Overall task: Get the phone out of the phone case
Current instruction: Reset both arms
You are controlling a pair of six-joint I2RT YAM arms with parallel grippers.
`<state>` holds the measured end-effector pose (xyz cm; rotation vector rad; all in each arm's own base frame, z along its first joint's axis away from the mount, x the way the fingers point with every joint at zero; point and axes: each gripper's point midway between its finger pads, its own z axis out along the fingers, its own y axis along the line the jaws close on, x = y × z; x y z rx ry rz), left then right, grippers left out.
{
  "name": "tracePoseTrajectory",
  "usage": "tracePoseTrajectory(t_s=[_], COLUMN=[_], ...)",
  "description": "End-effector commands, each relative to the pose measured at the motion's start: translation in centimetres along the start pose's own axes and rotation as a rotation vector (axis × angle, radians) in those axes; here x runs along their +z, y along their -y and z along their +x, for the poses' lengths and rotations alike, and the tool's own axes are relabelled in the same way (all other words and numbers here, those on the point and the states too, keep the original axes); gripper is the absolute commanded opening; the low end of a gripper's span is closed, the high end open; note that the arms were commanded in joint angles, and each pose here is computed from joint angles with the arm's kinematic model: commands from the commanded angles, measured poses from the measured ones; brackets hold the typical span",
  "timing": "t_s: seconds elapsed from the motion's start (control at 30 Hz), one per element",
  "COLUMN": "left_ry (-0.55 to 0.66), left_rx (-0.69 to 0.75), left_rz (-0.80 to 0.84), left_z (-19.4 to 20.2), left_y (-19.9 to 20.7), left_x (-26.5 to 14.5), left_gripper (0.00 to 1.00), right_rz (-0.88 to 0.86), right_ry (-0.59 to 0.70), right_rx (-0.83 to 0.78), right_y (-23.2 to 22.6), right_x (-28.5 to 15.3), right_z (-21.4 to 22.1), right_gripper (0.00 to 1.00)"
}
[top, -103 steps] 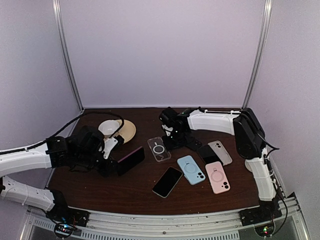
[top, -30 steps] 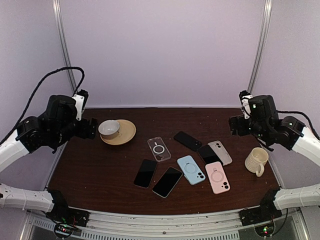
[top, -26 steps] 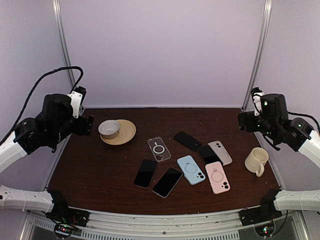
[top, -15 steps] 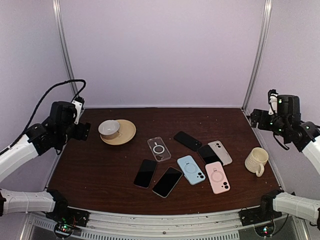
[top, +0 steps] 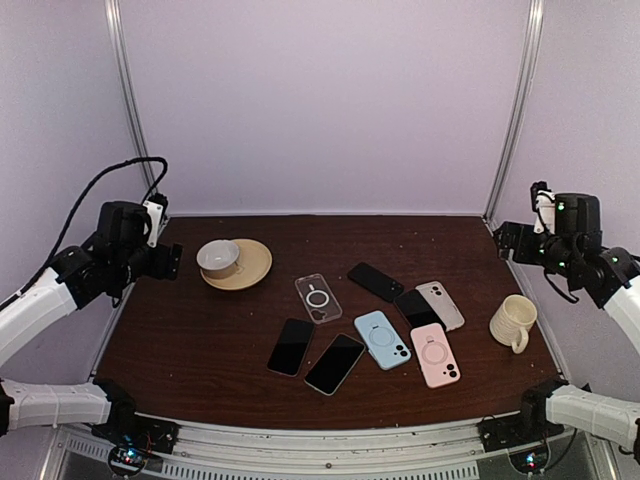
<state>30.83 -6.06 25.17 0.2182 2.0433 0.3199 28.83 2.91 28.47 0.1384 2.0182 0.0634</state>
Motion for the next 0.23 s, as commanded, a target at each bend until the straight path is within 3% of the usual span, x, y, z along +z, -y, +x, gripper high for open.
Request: tracePoseTrajectory(t_s=[0.0, 0.2], left_ry=[0.048, 0.048], left_rx=[-0.047, -0.044], left_rz=[0.007, 0.008], left_z=[-1.17, -1.01], left_y=[-0.25, -0.27], left_x=[-0.26, -0.33], left_gripper=[0.98, 0.97], right_rz=[-0.065, -0.069], right_ry=[0.054, 0.056], right_rx=[0.002, 0.010], right_y=[-1.03, -1.16], right_x=[-0.48, -0.46], right_z=[-1.32, -1.63], right_gripper=[0.99, 0.99])
